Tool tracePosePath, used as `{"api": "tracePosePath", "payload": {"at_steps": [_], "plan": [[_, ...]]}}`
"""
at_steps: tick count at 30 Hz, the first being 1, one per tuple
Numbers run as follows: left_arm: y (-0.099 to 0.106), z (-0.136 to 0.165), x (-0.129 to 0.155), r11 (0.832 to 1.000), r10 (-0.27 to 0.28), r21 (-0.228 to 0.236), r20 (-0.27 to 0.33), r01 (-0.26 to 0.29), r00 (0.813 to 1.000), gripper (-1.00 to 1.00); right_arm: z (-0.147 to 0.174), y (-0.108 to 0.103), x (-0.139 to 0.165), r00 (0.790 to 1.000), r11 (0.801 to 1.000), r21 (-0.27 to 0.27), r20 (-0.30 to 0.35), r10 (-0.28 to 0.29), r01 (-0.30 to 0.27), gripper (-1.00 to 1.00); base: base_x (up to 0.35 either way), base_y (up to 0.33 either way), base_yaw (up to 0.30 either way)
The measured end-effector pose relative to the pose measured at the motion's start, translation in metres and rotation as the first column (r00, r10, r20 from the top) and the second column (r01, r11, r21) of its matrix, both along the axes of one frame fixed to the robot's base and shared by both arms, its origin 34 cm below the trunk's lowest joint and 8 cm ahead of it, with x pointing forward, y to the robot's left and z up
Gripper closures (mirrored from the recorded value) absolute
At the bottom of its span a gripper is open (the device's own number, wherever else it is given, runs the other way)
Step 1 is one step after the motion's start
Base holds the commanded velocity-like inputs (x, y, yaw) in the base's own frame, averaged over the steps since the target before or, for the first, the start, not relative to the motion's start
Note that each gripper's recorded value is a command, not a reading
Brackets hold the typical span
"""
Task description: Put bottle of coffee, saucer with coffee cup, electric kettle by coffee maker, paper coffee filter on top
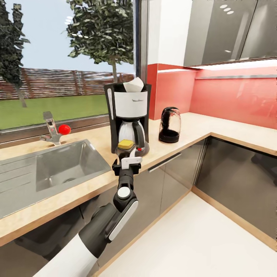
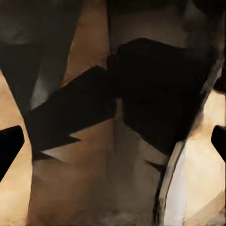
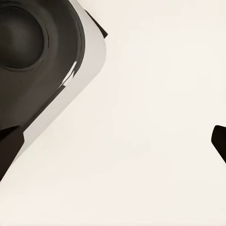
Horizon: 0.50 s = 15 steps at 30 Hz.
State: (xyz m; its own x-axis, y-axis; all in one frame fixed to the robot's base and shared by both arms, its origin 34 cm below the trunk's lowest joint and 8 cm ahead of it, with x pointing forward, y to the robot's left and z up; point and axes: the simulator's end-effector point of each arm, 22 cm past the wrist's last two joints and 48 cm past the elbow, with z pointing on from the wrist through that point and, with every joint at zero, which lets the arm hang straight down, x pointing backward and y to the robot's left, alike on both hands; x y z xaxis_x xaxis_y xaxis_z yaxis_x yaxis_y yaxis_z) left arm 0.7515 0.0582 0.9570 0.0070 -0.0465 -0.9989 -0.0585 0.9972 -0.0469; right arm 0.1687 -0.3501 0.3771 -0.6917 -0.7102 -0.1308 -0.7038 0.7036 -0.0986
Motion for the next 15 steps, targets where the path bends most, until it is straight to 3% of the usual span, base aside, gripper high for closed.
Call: {"api": "tracePosePath", "payload": {"at_steps": [5,15], "plan": [[-0.0001,-0.0001,0.0001,1.000,0.000,0.000,0.000,0.000,1.000,-1.00,0.0000,0.0000,0.0000,1.000,1.000,0.000,0.000,0.000,0.000,-1.00,-0.293,0.000,0.000],[-0.0003,0.0001,0.0000,1.000,-0.001,0.000,0.000,0.001,1.000,-1.00,0.0000,0.0000,0.0000,1.000,1.000,0.000,0.000,0.000,0.000,-1.00,-0.143,0.000,0.000]]}}
